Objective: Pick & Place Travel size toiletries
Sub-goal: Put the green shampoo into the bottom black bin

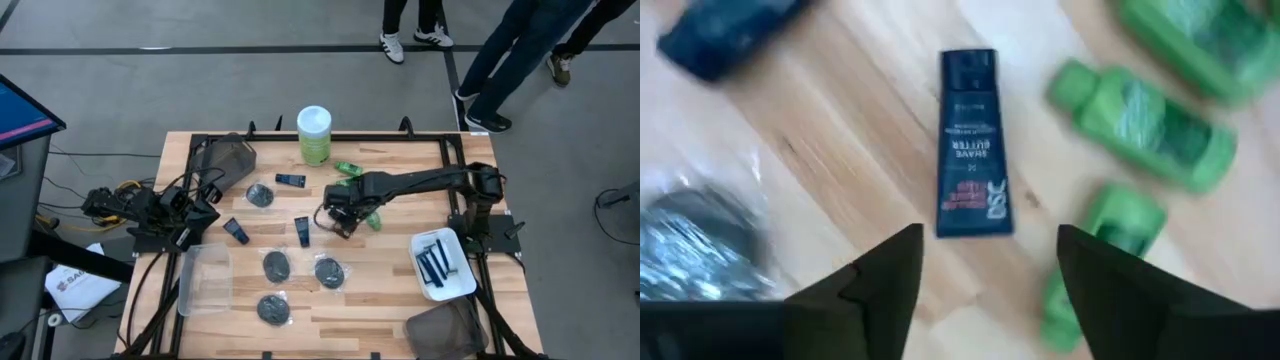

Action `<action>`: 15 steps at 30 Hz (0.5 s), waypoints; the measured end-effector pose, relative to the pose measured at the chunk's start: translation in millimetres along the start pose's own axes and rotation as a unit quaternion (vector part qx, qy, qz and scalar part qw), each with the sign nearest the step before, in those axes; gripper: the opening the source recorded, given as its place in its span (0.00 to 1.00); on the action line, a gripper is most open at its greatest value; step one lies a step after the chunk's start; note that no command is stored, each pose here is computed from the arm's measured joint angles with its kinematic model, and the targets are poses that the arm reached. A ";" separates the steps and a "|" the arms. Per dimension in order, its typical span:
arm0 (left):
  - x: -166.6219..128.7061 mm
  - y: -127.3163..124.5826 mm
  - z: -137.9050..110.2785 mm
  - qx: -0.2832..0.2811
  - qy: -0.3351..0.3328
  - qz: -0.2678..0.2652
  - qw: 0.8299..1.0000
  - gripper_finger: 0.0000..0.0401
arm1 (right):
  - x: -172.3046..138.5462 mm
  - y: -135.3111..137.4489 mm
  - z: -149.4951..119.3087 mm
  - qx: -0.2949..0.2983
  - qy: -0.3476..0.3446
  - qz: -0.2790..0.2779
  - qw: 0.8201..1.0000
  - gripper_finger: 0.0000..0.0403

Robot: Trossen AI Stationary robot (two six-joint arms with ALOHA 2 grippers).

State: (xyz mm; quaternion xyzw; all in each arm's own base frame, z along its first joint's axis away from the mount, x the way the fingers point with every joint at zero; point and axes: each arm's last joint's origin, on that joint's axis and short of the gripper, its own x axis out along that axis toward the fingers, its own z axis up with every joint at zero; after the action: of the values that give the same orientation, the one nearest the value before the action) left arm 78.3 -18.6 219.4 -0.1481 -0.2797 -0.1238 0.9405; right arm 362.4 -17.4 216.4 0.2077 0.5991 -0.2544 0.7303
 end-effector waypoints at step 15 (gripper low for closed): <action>0.0 -0.1 0.0 0.000 0.000 -0.002 1.000 0.01 | 44.3 -48.8 -4.7 0.031 0.092 -0.041 0.994 0.79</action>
State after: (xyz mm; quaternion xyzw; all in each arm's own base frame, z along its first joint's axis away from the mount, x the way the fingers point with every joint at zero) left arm 78.2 -18.7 219.5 -0.1476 -0.2799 -0.1255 0.9403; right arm 335.4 -58.3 172.1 0.2283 0.6635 -0.2825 0.6541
